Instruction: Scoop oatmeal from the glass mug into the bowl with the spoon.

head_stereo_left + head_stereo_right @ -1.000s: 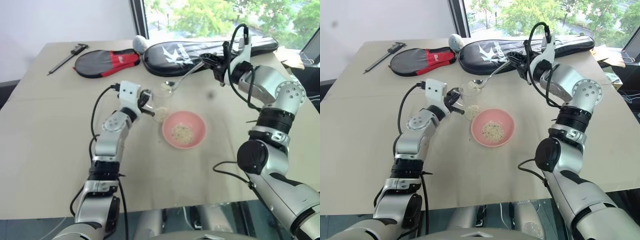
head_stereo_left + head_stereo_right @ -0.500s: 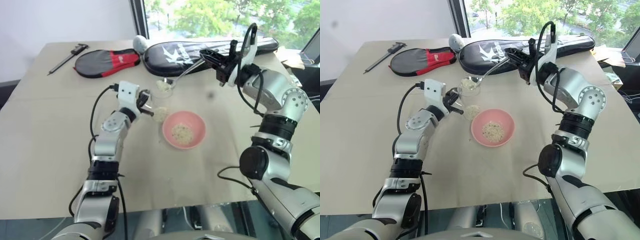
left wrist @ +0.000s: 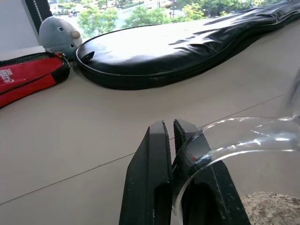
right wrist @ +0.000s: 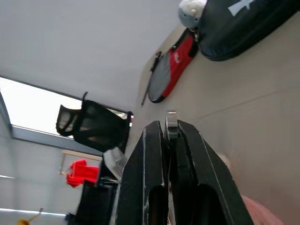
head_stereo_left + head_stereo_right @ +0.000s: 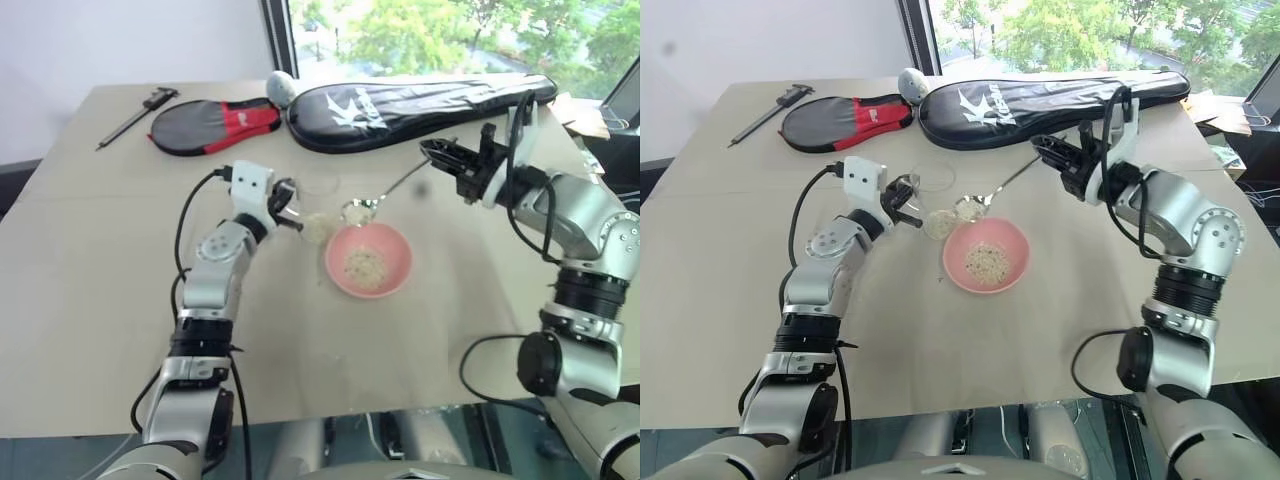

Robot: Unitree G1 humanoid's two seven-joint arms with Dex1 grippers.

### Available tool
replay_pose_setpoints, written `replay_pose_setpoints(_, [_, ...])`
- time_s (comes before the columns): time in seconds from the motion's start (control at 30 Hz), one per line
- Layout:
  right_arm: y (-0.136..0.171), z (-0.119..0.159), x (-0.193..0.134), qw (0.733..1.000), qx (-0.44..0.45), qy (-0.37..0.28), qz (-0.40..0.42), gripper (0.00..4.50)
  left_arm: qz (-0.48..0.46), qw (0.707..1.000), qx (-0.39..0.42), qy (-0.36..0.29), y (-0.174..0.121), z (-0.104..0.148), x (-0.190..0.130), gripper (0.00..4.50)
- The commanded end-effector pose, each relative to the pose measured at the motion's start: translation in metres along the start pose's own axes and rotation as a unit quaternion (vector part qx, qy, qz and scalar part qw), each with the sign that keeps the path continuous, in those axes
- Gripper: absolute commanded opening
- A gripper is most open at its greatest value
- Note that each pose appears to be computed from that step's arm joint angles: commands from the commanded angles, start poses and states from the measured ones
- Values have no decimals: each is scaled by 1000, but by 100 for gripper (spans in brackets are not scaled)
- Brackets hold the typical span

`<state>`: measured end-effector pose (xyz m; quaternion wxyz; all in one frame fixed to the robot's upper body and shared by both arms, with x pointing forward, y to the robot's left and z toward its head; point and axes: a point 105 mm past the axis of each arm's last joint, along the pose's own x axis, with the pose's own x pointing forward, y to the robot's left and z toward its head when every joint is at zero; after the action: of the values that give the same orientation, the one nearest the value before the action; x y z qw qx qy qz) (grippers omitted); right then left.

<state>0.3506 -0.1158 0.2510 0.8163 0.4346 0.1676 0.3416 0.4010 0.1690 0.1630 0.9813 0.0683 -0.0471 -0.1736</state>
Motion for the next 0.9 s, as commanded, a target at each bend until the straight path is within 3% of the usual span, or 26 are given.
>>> replay_pose_setpoints(0.03, [9,0,-7,998,-65,2,8,0,20,1000,-5,-21,13,11,-6,1])
replay_pose_setpoints(0.3, [3,-6,-7,972,-234,27,-19,0,37,999,-23,-20,19,7,-16,1])
replay_pose_setpoints(0.37, [11,-9,-3,954,-299,34,-9,0,39,999,-25,-19,19,6,-17,1])
replay_pose_setpoints(0.47, [39,-25,3,900,-429,53,46,0,45,998,-31,-17,19,4,-21,1])
replay_pose_setpoints(0.63, [56,-50,-3,782,-602,83,138,0,52,998,-37,-14,17,1,-23,1])
replay_pose_setpoints(0.83, [66,-61,-13,755,-617,103,199,0,56,997,-41,-16,16,1,-24,1])
replay_pose_setpoints(0.87, [66,-61,-14,754,-617,106,202,0,57,997,-42,-16,16,0,-23,1])
replay_pose_setpoints(0.9, [65,-59,-14,770,-597,103,197,0,57,997,-42,-17,16,0,-23,1])
